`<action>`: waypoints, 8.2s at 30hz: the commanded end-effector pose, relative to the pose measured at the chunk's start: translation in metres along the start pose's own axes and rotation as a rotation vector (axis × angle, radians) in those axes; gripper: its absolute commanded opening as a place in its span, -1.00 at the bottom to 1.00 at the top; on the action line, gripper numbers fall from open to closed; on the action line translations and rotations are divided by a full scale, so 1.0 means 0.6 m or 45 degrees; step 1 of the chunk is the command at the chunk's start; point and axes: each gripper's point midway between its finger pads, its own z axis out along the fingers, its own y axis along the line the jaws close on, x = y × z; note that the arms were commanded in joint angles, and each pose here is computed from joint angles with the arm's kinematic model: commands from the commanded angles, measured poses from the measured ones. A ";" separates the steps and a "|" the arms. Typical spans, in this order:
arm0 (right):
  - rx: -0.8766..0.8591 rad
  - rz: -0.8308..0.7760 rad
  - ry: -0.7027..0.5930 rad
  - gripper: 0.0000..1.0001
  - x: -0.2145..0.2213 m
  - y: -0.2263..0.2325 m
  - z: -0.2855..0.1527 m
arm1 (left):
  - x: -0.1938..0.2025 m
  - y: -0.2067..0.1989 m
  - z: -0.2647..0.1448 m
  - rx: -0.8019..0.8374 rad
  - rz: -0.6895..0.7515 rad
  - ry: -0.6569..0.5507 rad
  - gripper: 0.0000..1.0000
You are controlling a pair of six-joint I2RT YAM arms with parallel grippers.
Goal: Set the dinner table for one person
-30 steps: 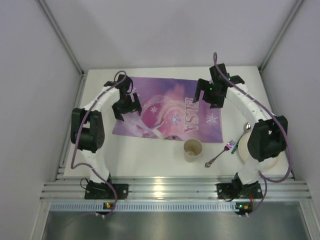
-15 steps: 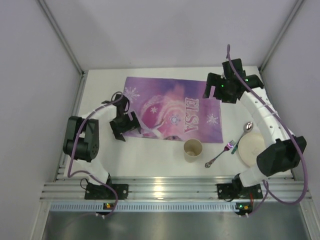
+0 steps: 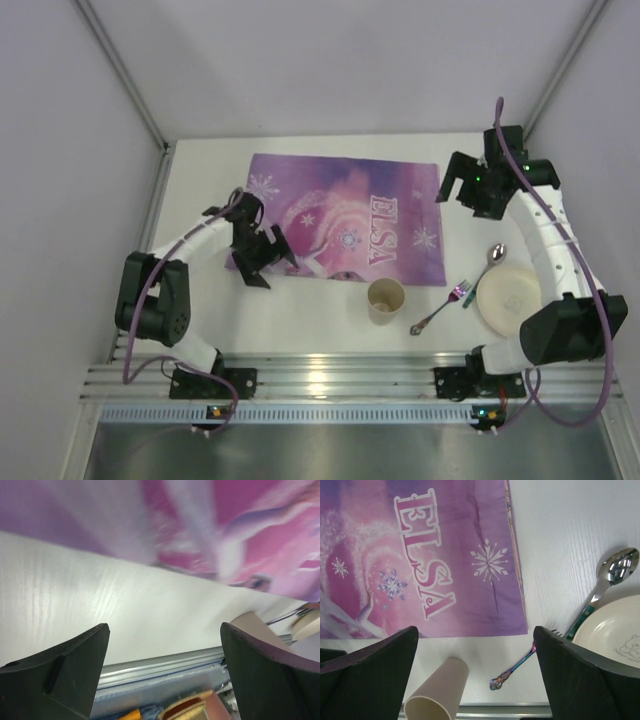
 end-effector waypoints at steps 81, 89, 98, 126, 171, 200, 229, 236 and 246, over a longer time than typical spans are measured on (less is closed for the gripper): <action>-0.283 -0.457 0.373 0.22 0.310 0.097 0.010 | -0.148 -0.095 -0.132 0.119 0.178 -0.373 0.98; -0.264 -0.460 0.392 0.16 0.328 0.086 0.018 | -0.153 -0.097 -0.130 0.114 0.186 -0.372 0.98; -0.351 -0.452 0.214 0.22 0.286 0.106 -0.030 | -0.157 -0.098 -0.130 0.107 0.202 -0.374 0.98; -0.341 -0.649 0.216 -1.00 0.261 0.152 -0.015 | -0.159 -0.095 -0.122 0.101 0.214 -0.373 0.98; 0.051 -0.232 -0.024 0.24 -0.135 0.168 0.265 | -0.115 -0.107 -0.184 0.195 0.327 -0.390 0.98; 0.616 0.580 0.035 0.99 0.186 -0.273 -0.067 | -0.088 -0.118 -0.137 0.227 0.445 -0.355 0.98; 0.809 1.435 0.082 0.84 0.340 -0.372 -0.013 | 0.000 -0.182 -0.079 0.338 0.712 -0.163 0.98; 0.684 1.458 -0.091 0.68 0.349 -0.372 0.035 | 0.019 -0.171 -0.058 0.388 0.685 -0.107 0.98; 0.833 1.497 -0.101 0.47 0.357 -0.404 0.055 | 0.023 -0.168 -0.066 0.399 0.706 -0.117 0.98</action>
